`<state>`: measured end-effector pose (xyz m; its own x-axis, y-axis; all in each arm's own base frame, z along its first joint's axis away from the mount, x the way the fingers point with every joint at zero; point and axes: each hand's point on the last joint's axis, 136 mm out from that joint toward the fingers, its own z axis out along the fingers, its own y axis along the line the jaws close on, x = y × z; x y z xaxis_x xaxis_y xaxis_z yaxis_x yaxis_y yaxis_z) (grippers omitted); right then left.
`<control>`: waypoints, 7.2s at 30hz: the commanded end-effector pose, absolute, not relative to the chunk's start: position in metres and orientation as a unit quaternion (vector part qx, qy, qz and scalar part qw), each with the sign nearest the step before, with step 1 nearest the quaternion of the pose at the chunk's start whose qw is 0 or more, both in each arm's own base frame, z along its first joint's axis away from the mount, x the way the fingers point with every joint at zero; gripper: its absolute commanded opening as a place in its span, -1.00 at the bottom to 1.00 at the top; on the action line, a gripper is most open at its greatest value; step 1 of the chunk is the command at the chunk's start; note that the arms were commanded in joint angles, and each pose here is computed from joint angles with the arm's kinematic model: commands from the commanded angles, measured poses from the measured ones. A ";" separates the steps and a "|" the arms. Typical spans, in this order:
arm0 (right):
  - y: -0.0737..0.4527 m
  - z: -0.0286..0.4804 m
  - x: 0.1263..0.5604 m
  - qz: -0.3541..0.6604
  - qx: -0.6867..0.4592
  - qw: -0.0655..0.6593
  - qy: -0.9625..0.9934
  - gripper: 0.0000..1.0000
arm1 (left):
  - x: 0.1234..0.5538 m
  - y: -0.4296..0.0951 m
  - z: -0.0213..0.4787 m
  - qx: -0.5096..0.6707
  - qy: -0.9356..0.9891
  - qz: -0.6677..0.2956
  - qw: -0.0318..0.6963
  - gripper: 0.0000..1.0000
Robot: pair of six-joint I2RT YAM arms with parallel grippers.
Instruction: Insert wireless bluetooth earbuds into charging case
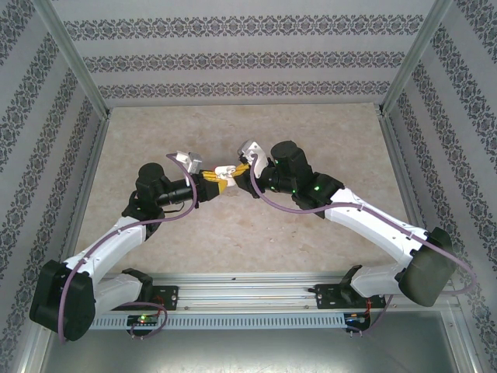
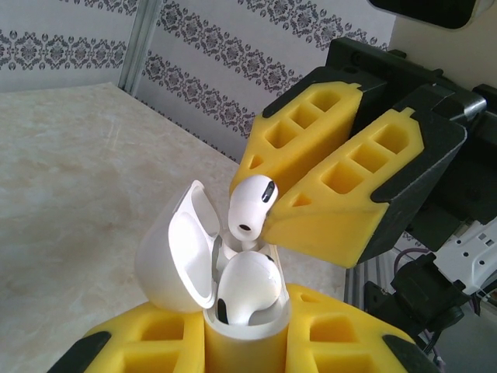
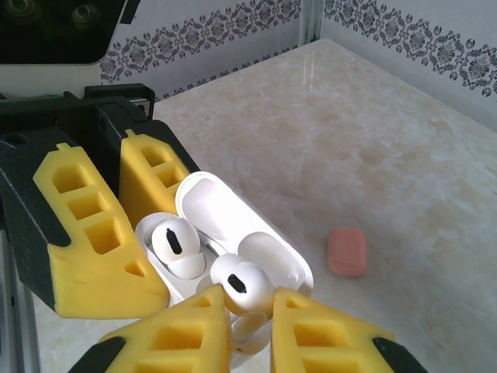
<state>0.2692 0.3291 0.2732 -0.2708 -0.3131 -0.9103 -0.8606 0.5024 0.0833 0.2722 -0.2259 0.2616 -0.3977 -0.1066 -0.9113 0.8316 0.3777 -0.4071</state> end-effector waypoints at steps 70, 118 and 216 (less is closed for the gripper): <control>0.339 0.277 0.263 0.409 -0.334 0.240 0.815 -0.48 | 0.278 -0.235 0.279 0.301 0.655 -0.473 0.507 -1.00; 0.315 0.274 0.251 0.315 -0.203 0.086 0.923 -0.55 | 0.271 -0.233 0.239 0.383 0.644 -0.392 0.534 -1.00; 0.321 0.290 0.272 0.318 -0.145 0.152 0.925 -0.03 | 0.248 -0.238 0.257 0.394 0.583 -0.393 0.592 -1.00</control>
<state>0.2727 0.3240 0.2747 -0.9358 -0.1759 -0.3054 -0.3235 0.7725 0.5465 0.2562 -0.2327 0.2344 -0.0481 0.0344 -0.9983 0.9077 0.4187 -0.0293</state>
